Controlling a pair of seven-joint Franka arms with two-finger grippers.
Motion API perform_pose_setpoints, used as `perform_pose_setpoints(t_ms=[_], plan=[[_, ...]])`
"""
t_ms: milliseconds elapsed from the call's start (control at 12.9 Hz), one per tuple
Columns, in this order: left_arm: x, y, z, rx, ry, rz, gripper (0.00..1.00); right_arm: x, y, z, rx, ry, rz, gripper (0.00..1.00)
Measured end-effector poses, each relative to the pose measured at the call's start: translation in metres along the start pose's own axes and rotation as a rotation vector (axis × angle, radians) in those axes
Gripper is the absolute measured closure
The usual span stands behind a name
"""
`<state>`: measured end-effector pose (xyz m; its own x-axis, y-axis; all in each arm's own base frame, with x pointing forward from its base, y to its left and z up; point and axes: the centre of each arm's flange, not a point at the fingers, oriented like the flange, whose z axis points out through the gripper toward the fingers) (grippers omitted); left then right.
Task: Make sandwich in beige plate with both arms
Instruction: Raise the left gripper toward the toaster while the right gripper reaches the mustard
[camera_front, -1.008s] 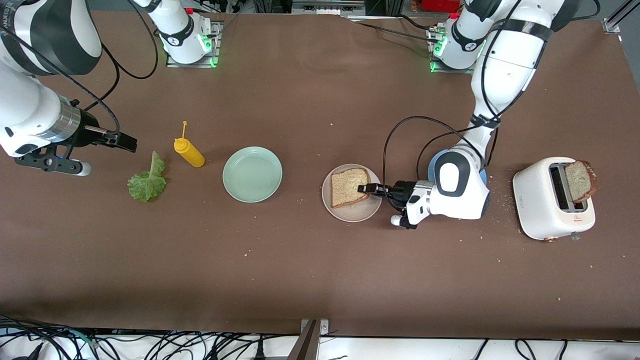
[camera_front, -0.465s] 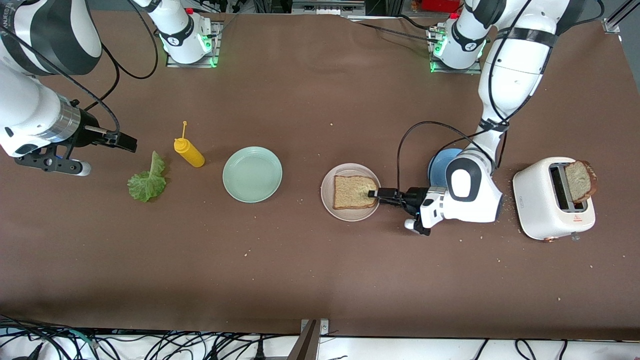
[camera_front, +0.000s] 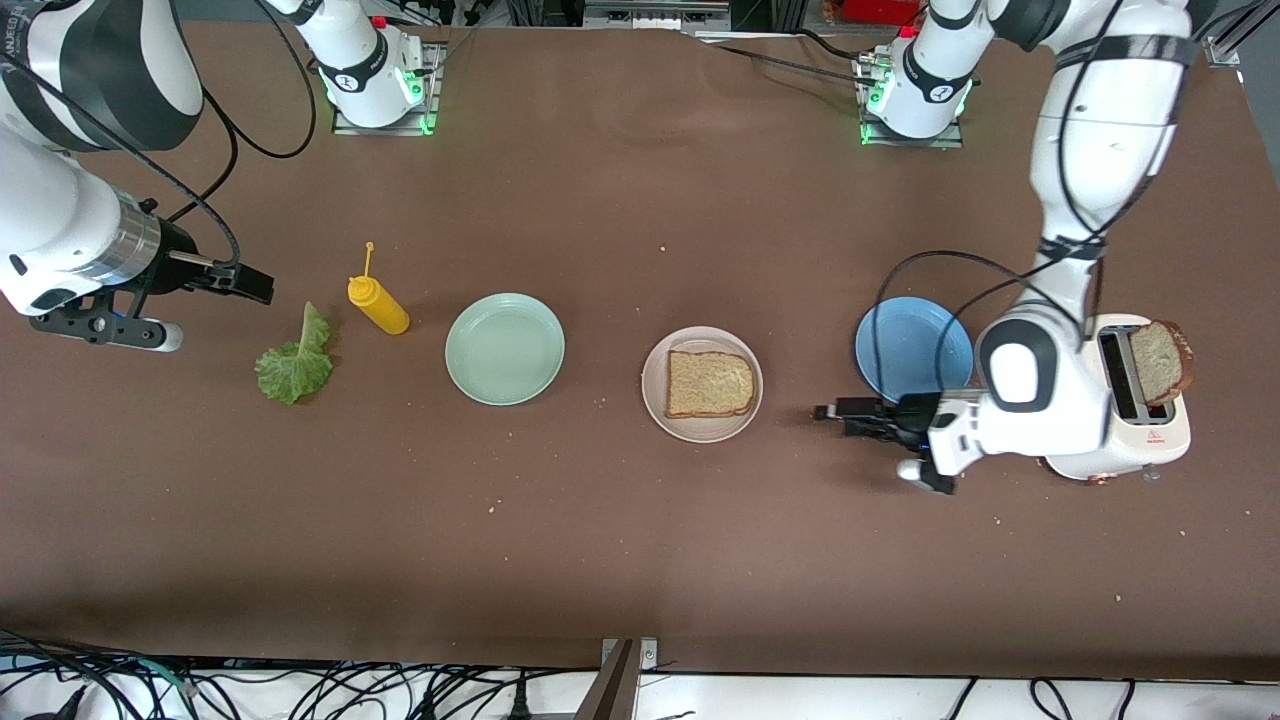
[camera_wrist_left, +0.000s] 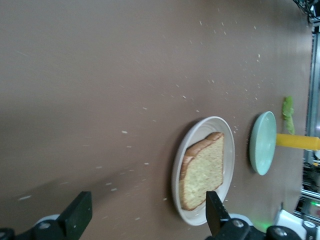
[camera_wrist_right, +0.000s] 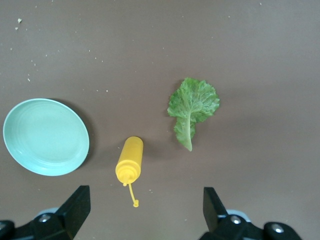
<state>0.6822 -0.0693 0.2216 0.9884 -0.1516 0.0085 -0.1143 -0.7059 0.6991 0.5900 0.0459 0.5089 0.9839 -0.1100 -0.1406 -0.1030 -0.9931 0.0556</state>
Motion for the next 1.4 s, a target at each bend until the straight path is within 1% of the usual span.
perform_pose_setpoints(t_ms=[233, 388, 620, 776, 931, 1163, 1241, 1396], plan=[[0.002, -0.014, -0.090, 0.167, 0.052, 0.016, 0.00, 0.009, 0.029, 0.004, 0.002, 0.011, -0.143, 0.00], [0.000, -0.011, -0.135, 0.296, 0.056, 0.003, 0.00, 0.015, 0.042, 0.010, 0.017, 0.009, -0.243, 0.00], [-0.006, 0.005, -0.175, 0.460, 0.036, 0.005, 0.00, 0.021, 0.064, 0.019, 0.116, 0.009, -0.388, 0.00], [-0.010, 0.015, -0.191, 0.561, 0.013, -0.011, 0.00, 0.025, 0.082, 0.026, 0.184, 0.023, -0.518, 0.00], [-0.013, 0.028, -0.199, 0.643, -0.007, -0.037, 0.00, 0.027, 0.095, 0.039, 0.275, 0.048, -0.646, 0.00], [-0.021, 0.053, -0.207, 0.701, -0.059, -0.062, 0.00, 0.026, 0.112, 0.074, 0.420, 0.086, -0.804, 0.00], [-0.025, 0.064, -0.215, 0.715, -0.063, -0.064, 0.00, 0.024, 0.117, 0.085, 0.459, 0.100, -0.841, 0.00], [-0.033, 0.087, -0.237, 0.741, -0.036, -0.094, 0.00, 0.019, 0.124, 0.104, 0.534, 0.136, -0.910, 0.00]])
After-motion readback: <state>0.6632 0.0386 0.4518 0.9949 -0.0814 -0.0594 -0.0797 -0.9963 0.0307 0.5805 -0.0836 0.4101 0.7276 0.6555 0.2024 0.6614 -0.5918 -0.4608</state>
